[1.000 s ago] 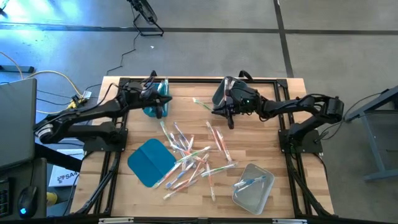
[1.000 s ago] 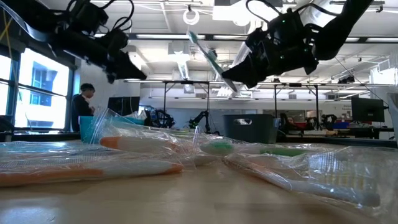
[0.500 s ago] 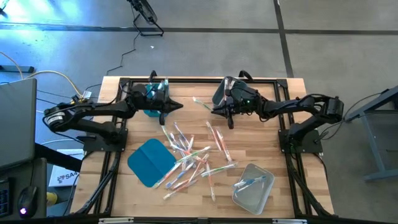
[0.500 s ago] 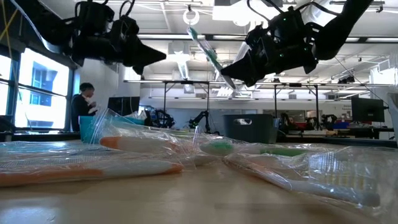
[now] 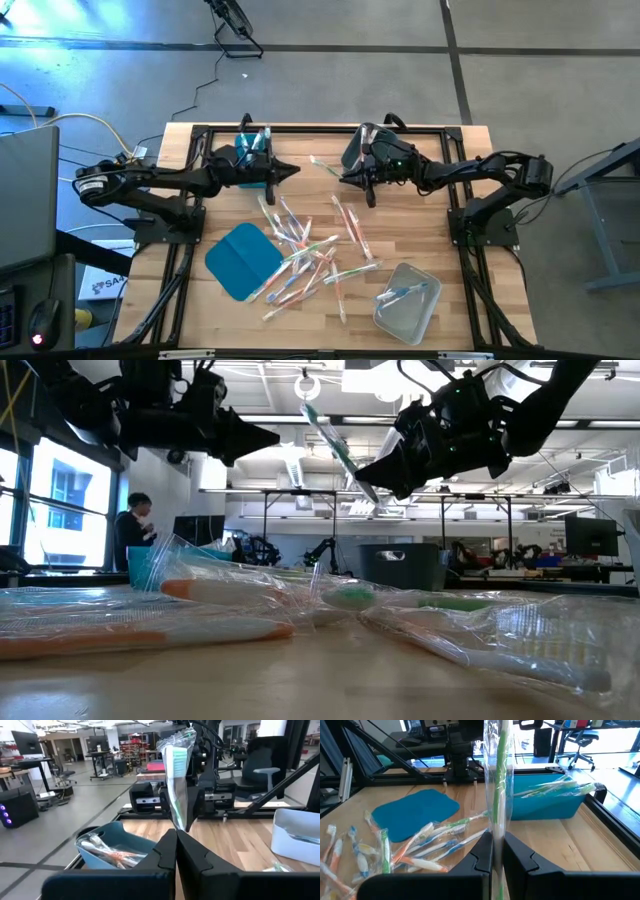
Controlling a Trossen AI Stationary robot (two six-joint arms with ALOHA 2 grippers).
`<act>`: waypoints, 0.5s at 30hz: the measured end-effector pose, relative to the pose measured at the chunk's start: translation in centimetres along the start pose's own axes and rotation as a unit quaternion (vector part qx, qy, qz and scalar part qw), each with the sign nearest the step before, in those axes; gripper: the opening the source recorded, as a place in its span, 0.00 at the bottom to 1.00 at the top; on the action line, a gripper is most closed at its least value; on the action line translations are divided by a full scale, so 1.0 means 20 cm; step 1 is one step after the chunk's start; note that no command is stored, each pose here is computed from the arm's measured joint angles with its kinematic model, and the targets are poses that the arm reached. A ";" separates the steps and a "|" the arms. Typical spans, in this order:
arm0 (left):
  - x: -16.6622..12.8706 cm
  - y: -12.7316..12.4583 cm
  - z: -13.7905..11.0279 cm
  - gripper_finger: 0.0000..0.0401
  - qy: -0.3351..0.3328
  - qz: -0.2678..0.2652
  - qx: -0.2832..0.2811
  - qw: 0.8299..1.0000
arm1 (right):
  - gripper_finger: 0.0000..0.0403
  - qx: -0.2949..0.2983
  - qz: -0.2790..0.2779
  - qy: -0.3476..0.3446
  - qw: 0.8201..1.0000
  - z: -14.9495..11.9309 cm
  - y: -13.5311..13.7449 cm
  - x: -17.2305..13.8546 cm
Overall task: Pick & Place Toothbrushes
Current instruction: Put the green toothbrush into the blue bin
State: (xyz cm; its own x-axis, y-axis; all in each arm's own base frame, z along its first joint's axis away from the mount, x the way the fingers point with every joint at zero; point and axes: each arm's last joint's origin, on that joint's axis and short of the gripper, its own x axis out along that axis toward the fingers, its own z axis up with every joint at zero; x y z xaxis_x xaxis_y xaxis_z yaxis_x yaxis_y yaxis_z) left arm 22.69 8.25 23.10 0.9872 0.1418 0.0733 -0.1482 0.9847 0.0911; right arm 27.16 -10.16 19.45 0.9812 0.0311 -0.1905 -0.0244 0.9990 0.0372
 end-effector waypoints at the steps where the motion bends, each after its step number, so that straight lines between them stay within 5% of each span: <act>1: 0.00 0.00 0.00 0.03 0.001 0.001 -0.005 1.000 | 0.04 0.000 0.000 0.000 1.000 0.00 0.00 0.00; 10: 0.00 0.01 0.02 0.34 -0.015 0.018 -0.039 0.999 | 0.04 0.000 0.000 0.000 1.000 0.00 0.00 0.00; 15: 0.00 0.01 0.01 0.42 -0.014 0.017 -0.051 0.998 | 0.04 0.000 0.000 0.000 1.000 0.00 0.00 0.00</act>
State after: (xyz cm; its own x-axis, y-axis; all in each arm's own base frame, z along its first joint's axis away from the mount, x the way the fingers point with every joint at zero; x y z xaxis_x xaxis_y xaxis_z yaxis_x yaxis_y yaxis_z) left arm 22.63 8.36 23.39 0.9793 0.1745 0.1024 -0.1740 0.9847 -0.0135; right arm 27.15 -10.16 19.46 0.9813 0.0311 -0.1902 -0.0245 0.9990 0.0366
